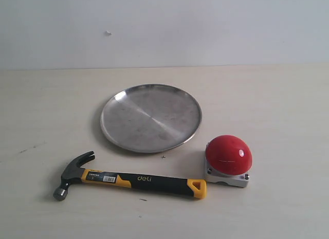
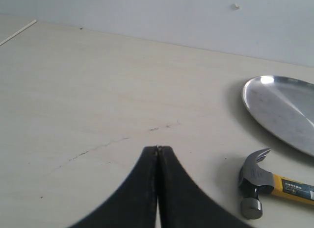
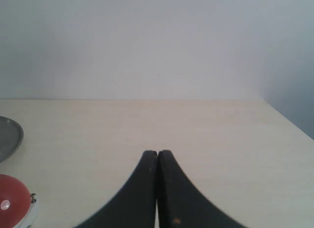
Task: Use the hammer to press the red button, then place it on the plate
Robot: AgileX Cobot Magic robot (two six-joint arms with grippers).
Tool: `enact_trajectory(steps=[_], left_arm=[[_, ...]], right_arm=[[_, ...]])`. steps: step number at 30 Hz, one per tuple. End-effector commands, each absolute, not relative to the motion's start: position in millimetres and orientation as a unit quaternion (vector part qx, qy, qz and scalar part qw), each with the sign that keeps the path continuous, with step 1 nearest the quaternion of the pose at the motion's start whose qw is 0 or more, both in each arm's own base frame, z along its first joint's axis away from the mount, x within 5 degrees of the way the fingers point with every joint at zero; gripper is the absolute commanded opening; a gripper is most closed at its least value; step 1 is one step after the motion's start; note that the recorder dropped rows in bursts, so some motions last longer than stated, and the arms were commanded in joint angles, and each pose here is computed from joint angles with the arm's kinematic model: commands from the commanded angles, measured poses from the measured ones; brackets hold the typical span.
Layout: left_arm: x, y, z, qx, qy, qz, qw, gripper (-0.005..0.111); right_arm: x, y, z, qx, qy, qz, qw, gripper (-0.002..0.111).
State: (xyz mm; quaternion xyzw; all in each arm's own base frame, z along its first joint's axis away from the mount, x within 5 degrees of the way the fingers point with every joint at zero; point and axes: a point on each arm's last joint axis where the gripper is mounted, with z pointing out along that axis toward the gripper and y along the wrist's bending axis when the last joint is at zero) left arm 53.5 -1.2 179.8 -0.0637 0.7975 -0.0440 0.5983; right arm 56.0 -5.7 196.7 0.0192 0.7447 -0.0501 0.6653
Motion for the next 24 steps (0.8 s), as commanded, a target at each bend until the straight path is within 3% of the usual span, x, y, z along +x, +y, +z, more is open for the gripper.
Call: enact_trajectory(steps=[1, 18, 24], left_arm=[[53.1, -1.0, 180.7, -0.065, 0.794, -0.043, 0.603, 0.000], [53.1, -1.0, 180.7, -0.065, 0.794, -0.043, 0.603, 0.000], [53.1, -1.0, 180.7, -0.065, 0.794, -0.043, 0.603, 0.000]], right_arm=[[55.7, -6.0, 196.4, 0.021, 0.741, -0.053, 0.670, 0.000], [55.7, -6.0, 196.4, 0.021, 0.741, -0.053, 0.670, 0.000], [56.0, -6.0, 210.1, 0.020, 0.688, -0.057, 0.723, 0.000]])
